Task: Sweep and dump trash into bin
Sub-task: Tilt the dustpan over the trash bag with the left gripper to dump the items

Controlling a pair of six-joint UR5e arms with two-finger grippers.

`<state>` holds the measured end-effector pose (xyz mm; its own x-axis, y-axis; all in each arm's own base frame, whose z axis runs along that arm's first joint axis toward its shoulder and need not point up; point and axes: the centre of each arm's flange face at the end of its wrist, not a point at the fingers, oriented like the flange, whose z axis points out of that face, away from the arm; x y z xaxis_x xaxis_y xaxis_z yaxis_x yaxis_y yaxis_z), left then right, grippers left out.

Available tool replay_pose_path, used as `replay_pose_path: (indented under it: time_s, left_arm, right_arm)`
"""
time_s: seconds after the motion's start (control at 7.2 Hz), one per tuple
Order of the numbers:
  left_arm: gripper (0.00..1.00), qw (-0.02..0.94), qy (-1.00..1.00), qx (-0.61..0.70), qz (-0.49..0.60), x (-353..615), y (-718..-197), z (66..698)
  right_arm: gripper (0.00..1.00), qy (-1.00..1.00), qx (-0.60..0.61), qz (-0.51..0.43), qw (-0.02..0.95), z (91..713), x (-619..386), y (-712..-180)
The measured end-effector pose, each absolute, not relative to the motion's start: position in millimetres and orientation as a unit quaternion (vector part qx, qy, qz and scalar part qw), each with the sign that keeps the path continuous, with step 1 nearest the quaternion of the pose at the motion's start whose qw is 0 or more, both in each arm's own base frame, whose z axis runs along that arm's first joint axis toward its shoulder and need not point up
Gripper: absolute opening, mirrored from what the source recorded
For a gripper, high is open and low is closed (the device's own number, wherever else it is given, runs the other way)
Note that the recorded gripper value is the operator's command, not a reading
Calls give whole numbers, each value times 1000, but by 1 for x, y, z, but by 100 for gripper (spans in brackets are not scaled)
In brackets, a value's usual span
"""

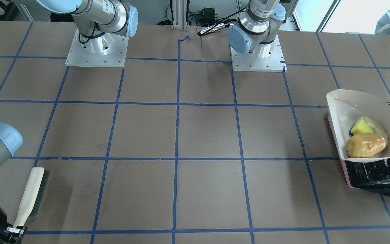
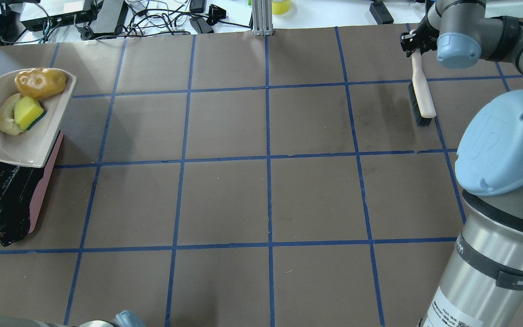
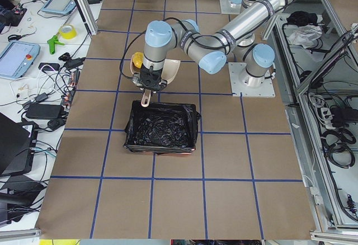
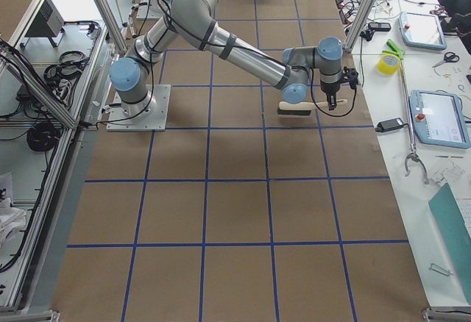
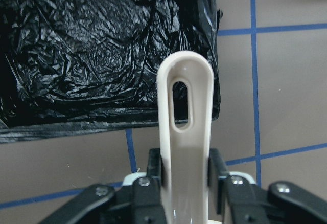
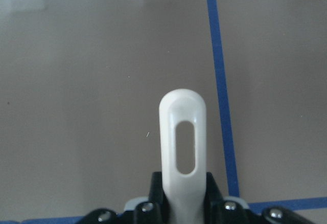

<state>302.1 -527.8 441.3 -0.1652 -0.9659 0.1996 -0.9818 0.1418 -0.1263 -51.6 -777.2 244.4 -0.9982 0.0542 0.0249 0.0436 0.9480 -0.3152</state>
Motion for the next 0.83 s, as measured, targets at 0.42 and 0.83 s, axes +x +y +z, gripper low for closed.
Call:
replay_pose_path:
  time_s: [0.42,0.83]
  left_arm:
    - [0,8,-790,601,124,393,-499,434]
    - [0,-39,-823,539,175,449,-500,410]
  right_arm:
    - [13,-986,-9,166,20,240,-58,-780]
    - [17,-985,6,170,25,234,-61,-779]
